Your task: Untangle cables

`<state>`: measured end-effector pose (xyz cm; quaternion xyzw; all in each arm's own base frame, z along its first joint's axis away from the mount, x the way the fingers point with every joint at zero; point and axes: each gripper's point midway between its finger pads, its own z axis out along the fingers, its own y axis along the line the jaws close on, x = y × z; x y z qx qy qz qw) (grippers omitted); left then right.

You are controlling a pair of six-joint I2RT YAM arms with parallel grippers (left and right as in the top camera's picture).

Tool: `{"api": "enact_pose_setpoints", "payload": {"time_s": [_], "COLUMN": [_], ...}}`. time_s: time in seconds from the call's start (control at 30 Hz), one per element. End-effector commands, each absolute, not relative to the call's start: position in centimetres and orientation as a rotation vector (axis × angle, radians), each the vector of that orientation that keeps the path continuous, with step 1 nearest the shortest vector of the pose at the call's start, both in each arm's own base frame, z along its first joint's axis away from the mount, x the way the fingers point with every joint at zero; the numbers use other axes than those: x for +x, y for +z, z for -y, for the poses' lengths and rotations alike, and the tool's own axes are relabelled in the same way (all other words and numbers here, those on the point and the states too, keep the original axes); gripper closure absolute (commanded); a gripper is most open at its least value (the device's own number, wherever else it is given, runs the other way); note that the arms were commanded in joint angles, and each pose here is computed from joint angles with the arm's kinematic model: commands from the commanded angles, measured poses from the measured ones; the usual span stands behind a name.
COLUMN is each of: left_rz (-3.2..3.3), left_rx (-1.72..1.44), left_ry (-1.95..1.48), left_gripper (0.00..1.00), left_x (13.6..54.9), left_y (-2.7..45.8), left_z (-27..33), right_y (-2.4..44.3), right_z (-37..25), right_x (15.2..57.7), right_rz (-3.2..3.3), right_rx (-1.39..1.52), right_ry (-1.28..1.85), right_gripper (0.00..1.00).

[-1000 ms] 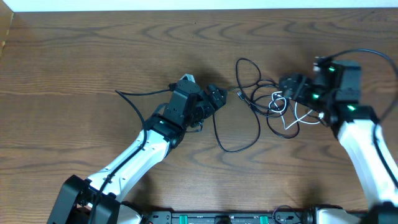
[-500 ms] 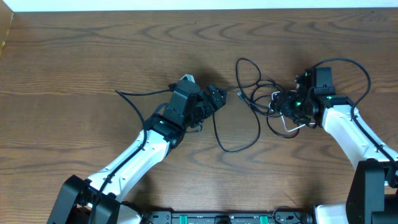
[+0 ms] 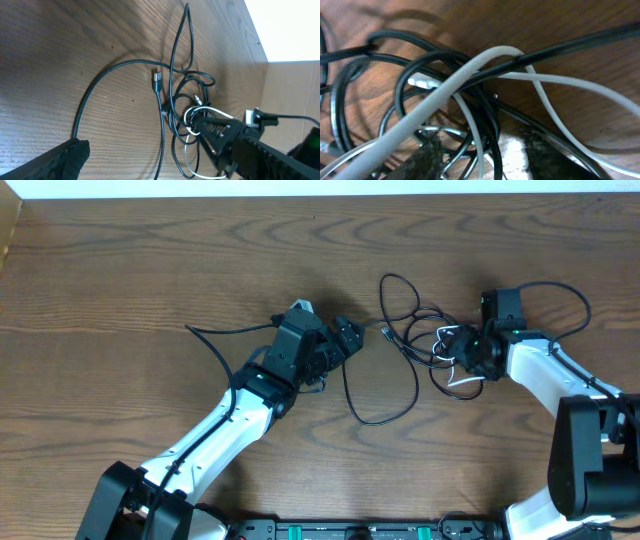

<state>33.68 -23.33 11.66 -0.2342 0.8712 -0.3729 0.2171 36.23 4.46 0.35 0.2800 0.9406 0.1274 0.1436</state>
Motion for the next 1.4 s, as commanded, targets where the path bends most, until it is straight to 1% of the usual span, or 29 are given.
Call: {"api": "enact_pose_setpoints", "payload": {"time_s": [0.0,0.03,0.13,0.2,0.23,0.27,0.33,0.4,0.5,0.63,0.73,0.97,1.07,1.17,1.2,1.37], "left_rz": [-2.413,-2.416,-2.421,-2.429,-2.437,-2.445,-2.459,-2.474,-2.491,-2.495,-2.495,-2.508,-2.519,-2.508,-2.494,-2.399], "left_rx": [-0.654,-0.653,-0.649,-0.641,-0.632,-0.624,-0.609,-0.592,-0.573,-0.569,-0.569,-0.553,-0.656,-0.850,-0.960,-1.207], "left_ry": [-1.030,-1.032,-1.041,-1.057,-1.074,-1.090,-1.120,-1.153,-1.191,-1.198,-1.198,-1.208,-1.244,-1.275,-1.287,-1.262], "left_gripper": [0.02,0.02,0.02,0.02,0.01,0.05,0.09,0.09,0.09,0.09,0.09,0.09,0.08,0.08,0.08,0.08], "left_x": [33.8,33.7,33.6,33.5,33.3,33.1,32.8,32.4,31.9,31.9,31.9,31.3,30.7,30.5,30.5,31.4], "left_y": [11.7,11.7,11.7,11.8,11.8,11.9,12.0,12.1,12.2,12.2,12.2,12.2,12.2,12.1,12.0,11.7], "left_z": [23.4,23.5,23.6,23.8,24.0,24.2,24.6,25.0,25.5,25.5,25.5,26.3,26.9,27.2,27.3,26.4], "right_y": [-2.1,-2.1,-1.7,-1.0,-0.1,0.6,1.9,3.1,4.8,7.5,9.0,9.8,10.5,11.4,11.7,11.8], "right_z": [-5.5,-5.6,-6.2,-7.3,-8.5,-9.3,-10.3,-10.7,-10.7,-11.0,-11.1,-12.3,-13.8,-15.5,-16.3,-17.5], "right_x": [34.7,34.6,34.9,35.4,35.9,36.1,36.4,36.6,36.9,37.1,37.3,37.1,37.1,37.2,37.2,36.7], "right_rz": [-2.795,-2.797,-2.798,-2.787,-2.770,-2.754,-2.723,-2.694,-2.651,-2.580,-2.533,-2.517,-2.511,-2.494,-2.489,-2.504], "right_rx": [0.856,0.854,0.800,0.718,0.641,0.601,0.558,0.542,0.572,0.710,0.758,0.837,0.791,0.725,0.717,0.677], "right_ry": [0.418,0.426,0.477,0.572,0.674,0.745,0.840,0.879,0.896,0.970,1.006,1.054,1.116,1.183,1.206,1.220], "right_gripper": [0.64,0.74,0.99,0.99,0.99,0.99,0.99,0.99,0.99,0.99,0.99,0.99,0.99,0.99,0.99,0.99]}}
